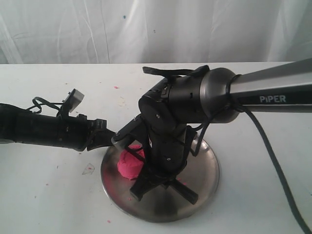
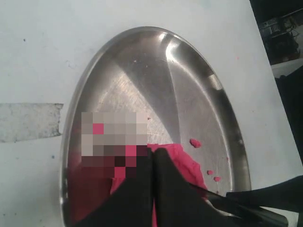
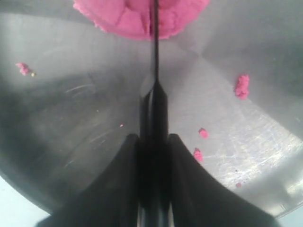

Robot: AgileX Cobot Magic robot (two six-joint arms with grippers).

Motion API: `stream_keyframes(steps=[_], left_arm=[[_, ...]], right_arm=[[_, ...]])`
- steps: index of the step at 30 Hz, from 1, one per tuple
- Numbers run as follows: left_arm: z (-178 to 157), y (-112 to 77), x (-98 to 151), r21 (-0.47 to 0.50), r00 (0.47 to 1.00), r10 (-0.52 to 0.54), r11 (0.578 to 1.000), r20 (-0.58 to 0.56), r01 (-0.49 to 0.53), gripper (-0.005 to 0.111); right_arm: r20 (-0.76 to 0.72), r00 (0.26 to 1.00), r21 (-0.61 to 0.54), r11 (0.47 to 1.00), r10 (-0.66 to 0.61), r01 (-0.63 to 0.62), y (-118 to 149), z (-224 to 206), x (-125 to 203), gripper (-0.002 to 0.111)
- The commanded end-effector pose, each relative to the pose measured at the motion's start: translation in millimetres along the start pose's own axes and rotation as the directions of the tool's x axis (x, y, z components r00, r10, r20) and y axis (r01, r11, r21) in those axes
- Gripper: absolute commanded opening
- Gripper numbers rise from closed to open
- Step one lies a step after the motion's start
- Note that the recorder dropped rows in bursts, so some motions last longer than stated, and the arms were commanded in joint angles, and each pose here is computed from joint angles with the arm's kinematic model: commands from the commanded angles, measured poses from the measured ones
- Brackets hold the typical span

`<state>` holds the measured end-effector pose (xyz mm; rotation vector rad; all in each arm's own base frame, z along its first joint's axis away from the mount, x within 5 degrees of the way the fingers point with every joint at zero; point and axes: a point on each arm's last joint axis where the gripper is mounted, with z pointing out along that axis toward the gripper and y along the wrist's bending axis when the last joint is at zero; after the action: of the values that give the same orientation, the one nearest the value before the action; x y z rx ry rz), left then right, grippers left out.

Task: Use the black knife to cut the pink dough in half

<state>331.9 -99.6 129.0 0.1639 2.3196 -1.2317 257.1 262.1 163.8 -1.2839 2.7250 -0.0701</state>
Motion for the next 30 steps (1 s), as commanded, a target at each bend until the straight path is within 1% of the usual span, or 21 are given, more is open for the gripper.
stream_keyframes(steps=[1,16,21,30], left_arm=[[2.6,2.6,2.2,-0.012,1.000,0.002,1.000,-0.008,-0.002,0.000],[4.1,5.9,3.7,-0.024,1.000,0.003,1.000,-0.013,-0.003,0.000],[4.0,8.4,4.0,-0.052,1.000,0.008,0.999,-0.017,-0.008,0.000],[4.0,7.6,4.1,-0.043,1.000,0.007,0.999,-0.018,-0.008,0.000]], right_arm=[[-0.025,1.000,0.005,1.000,-0.015,0.015,0.6,8.9,-0.5,0.000],[-0.030,0.999,0.007,1.000,-0.016,0.016,0.3,7.6,0.2,0.000],[-0.038,0.999,0.008,1.000,-0.014,0.014,-0.2,4.5,-1.2,0.000],[-0.029,1.000,0.008,1.000,-0.011,0.011,-0.8,0.2,-4.8,0.000]])
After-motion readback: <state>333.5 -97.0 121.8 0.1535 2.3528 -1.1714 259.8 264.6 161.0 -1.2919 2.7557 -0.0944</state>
